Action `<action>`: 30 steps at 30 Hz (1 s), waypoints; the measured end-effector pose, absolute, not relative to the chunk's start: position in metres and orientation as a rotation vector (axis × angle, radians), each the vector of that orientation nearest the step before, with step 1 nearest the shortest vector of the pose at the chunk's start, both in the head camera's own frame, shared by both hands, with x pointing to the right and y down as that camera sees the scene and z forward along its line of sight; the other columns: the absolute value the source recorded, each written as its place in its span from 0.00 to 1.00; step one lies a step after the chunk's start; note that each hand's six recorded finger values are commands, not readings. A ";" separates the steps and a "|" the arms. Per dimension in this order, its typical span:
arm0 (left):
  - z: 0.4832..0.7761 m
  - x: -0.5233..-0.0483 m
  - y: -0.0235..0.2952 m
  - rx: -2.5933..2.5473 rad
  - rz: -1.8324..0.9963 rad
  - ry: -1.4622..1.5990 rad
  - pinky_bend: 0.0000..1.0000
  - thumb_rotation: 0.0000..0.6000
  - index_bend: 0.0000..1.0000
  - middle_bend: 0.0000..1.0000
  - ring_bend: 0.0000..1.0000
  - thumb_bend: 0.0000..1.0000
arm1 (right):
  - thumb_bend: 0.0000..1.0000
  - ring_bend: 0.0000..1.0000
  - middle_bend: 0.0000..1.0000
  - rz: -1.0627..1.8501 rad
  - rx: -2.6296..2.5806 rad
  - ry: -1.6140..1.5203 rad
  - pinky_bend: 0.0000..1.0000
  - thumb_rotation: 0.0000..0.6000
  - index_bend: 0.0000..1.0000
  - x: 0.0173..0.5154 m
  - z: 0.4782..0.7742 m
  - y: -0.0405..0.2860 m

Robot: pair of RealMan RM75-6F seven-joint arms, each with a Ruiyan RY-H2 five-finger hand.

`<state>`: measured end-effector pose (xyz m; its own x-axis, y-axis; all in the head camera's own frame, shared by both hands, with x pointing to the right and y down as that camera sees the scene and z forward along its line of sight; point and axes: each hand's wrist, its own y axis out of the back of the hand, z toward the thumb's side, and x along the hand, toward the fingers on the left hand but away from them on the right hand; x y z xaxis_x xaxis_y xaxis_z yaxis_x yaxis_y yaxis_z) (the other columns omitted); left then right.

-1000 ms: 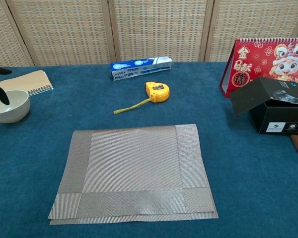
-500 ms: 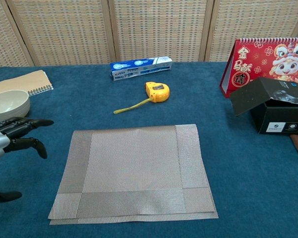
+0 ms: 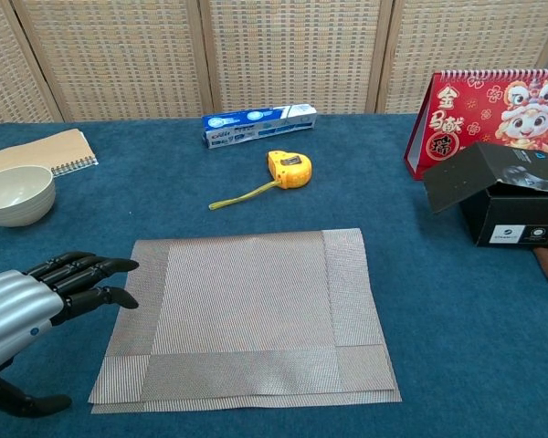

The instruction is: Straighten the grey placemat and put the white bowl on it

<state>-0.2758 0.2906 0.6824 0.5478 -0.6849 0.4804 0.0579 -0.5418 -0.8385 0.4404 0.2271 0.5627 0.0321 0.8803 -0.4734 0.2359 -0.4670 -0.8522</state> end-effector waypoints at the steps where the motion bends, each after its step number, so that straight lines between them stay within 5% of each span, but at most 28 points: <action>1: 0.683 -0.275 0.291 -1.908 -1.071 0.508 0.00 1.00 0.19 0.00 0.00 0.14 | 0.08 0.00 0.00 1.466 -1.748 -1.135 0.00 1.00 0.14 0.441 0.563 0.227; 30: 0.695 -0.257 0.292 -1.922 -1.079 0.559 0.00 1.00 0.25 0.00 0.00 0.23 | 0.08 0.00 0.00 1.455 -1.764 -1.156 0.00 1.00 0.14 0.441 0.560 0.227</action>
<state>-0.2571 0.2918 0.6952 0.5296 -0.7041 0.4731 0.0198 -0.5473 -0.8367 0.4405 0.2265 0.5602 0.0339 0.8816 -0.4708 0.2593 -0.4627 -0.8477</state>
